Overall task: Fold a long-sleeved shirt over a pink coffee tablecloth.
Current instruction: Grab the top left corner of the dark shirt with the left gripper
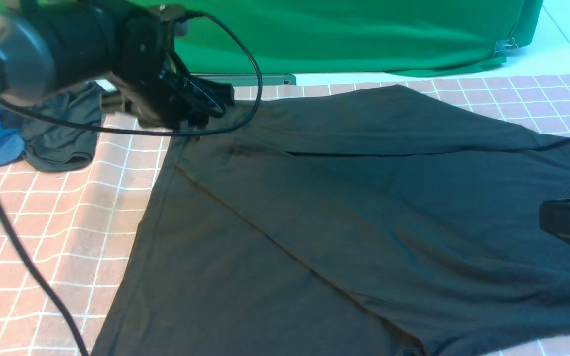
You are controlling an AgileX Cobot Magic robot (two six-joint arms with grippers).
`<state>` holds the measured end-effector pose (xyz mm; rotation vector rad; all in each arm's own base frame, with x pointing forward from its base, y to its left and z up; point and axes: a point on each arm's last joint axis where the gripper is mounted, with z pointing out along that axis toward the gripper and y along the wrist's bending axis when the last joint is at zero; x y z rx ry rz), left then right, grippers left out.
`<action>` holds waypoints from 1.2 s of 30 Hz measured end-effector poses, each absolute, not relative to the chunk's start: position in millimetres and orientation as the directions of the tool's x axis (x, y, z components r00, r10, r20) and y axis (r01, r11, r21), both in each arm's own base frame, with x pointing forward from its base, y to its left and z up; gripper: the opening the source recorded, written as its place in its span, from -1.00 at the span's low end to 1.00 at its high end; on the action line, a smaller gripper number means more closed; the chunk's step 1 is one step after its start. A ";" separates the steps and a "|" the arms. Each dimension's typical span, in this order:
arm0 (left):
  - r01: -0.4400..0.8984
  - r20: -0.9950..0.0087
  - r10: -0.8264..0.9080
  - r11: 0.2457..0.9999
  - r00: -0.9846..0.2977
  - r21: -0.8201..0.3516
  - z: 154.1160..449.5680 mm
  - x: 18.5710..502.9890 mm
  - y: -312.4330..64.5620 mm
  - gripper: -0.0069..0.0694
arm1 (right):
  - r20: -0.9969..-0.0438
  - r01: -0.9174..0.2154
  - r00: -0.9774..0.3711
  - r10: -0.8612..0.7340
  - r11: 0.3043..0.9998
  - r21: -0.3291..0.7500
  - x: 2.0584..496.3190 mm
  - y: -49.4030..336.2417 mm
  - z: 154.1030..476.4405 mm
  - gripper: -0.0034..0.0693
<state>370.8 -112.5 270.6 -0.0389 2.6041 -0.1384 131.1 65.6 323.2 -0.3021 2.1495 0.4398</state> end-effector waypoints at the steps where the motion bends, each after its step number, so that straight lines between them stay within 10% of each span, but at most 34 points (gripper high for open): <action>1: 0.028 -0.487 -0.042 0.990 -0.872 -0.135 272.3 364.2 -119.2 -0.42 | -0.813 -0.360 -0.579 -0.057 0.913 0.193 131.7 64.7 322.6 -0.77; 6: 0.229 -0.372 0.111 0.930 -0.921 -0.289 257.3 305.0 -193.8 -0.79 | -0.694 -0.271 -0.702 -0.160 0.961 0.053 140.8 55.1 316.4 -0.81; 14: 0.394 -0.357 0.265 0.846 -0.896 -0.359 231.5 225.7 -291.9 -0.77 | -0.598 -0.163 -0.778 -0.195 0.981 -0.108 159.9 40.2 333.9 -0.81; 28: 0.340 -0.257 0.252 0.850 -0.933 -0.403 179.9 211.0 -327.3 0.39 | -0.505 -0.157 -0.851 -0.144 0.987 -0.017 178.2 27.0 323.0 -0.81; 36: 0.344 -0.258 0.250 0.829 -0.933 -0.440 170.4 212.2 -334.2 0.46 | -0.534 -0.156 -0.835 -0.132 0.988 0.000 180.6 28.5 324.6 -0.81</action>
